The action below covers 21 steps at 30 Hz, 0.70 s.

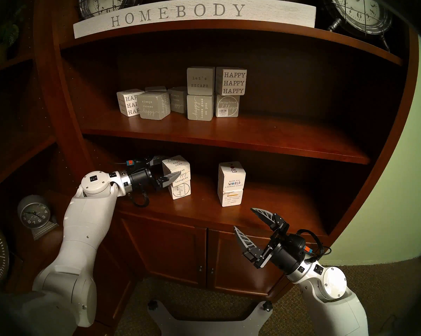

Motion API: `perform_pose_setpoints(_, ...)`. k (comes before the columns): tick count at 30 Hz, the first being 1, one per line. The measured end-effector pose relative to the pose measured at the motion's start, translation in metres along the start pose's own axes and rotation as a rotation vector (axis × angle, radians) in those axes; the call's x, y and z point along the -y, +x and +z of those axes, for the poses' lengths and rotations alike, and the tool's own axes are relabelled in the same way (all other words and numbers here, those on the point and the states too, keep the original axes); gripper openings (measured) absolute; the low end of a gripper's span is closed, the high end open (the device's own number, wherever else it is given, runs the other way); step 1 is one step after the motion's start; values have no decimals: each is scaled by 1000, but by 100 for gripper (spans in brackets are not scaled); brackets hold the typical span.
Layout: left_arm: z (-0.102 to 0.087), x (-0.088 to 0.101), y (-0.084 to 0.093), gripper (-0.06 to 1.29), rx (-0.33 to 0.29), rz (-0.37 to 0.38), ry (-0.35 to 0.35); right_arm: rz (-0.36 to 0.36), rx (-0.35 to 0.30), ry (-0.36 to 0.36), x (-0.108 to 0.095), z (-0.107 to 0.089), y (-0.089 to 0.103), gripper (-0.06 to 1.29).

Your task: Stack four cubes vertically into two groups

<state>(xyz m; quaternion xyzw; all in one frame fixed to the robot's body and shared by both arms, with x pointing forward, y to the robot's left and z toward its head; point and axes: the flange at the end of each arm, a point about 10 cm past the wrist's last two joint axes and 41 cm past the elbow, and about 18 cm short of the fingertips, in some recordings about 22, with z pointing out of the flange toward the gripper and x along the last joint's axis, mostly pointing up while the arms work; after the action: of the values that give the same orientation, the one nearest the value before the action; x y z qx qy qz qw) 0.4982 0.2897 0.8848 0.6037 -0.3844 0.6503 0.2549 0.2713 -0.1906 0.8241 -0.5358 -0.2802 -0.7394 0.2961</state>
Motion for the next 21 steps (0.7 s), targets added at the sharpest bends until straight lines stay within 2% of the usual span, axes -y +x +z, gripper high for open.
perform_pose_setpoints(21,-3,7,1,120,2,21,16,0,0,0,0,0,0,119)
